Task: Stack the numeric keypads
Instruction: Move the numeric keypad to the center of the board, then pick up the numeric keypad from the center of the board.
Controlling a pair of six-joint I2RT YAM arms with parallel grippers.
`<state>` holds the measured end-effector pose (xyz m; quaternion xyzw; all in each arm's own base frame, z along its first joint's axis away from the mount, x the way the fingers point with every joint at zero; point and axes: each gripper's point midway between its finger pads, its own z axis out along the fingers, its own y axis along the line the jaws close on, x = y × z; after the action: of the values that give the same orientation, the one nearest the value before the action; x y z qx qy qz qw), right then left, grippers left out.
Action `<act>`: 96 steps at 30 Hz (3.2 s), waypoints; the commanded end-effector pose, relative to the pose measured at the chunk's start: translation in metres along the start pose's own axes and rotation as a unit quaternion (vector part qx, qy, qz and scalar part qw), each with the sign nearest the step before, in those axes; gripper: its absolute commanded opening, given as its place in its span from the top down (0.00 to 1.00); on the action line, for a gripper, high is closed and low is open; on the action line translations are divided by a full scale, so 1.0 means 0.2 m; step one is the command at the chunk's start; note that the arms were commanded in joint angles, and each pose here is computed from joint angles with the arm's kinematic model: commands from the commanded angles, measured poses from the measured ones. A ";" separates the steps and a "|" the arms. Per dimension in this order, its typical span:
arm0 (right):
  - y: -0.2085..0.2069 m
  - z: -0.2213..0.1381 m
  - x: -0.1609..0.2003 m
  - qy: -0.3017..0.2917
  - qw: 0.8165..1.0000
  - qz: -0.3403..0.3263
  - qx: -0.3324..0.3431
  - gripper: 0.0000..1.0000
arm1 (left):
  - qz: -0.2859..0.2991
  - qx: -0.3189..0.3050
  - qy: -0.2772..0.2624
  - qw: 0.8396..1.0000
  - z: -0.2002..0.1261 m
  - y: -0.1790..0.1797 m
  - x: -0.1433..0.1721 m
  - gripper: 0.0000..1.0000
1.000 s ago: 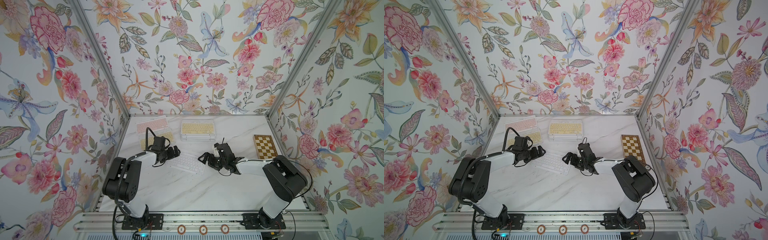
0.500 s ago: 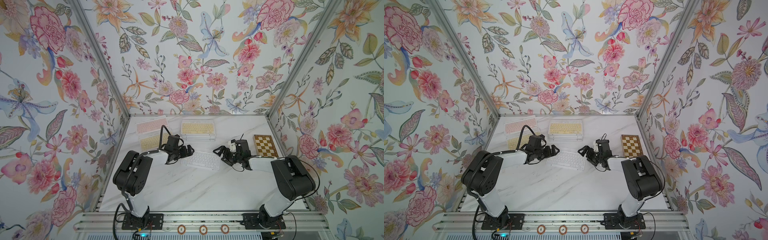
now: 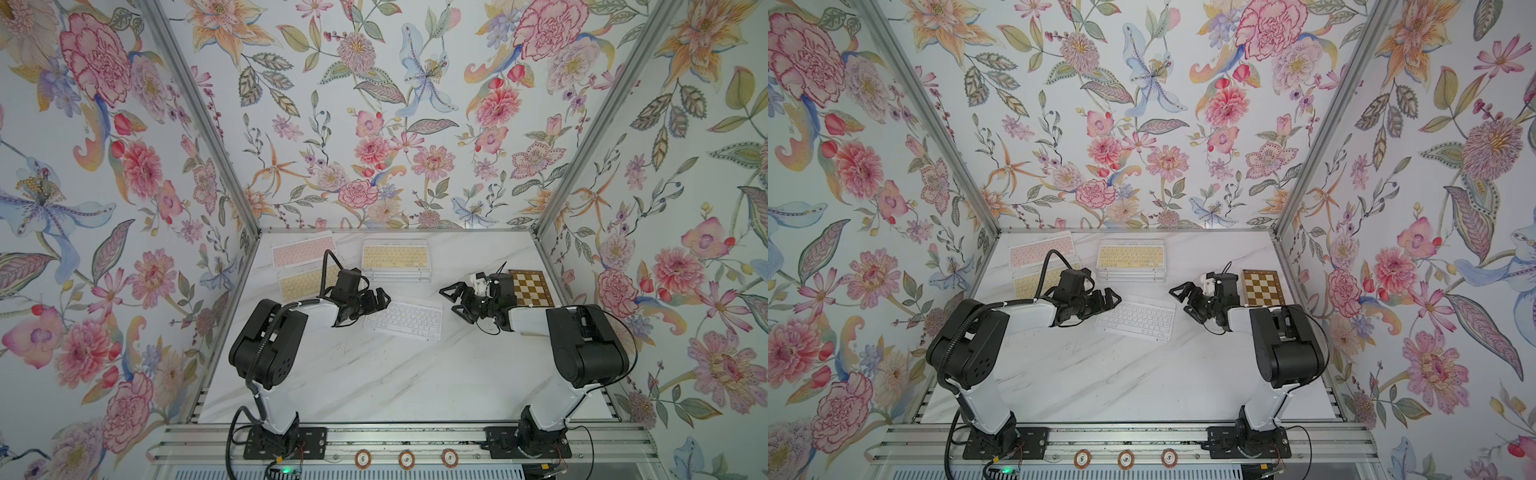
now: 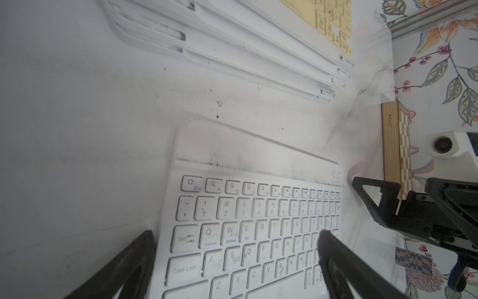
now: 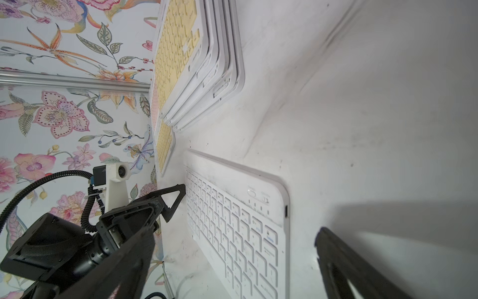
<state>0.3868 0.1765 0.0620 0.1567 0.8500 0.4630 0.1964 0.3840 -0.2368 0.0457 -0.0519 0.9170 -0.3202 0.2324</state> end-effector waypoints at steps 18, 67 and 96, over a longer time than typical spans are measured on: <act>0.06 0.10 0.07 0.014 0.996 0.009 -0.086 0.01 | -0.038 -0.047 0.081 0.995 0.07 0.15 0.25 0.01; 0.56 -0.01 0.22 -0.181 0.953 0.178 -0.164 0.01 | -0.224 0.129 -0.041 0.965 0.06 -0.05 0.20 0.01; 0.79 0.04 0.34 -0.112 0.952 0.200 -0.202 0.01 | -0.234 0.128 -0.046 0.963 0.06 -0.01 0.22 0.01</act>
<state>0.3614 0.2845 0.1739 0.3293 0.6393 0.6428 0.2637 0.3702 -0.2585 0.0581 -0.2335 0.7912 -0.5080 0.2480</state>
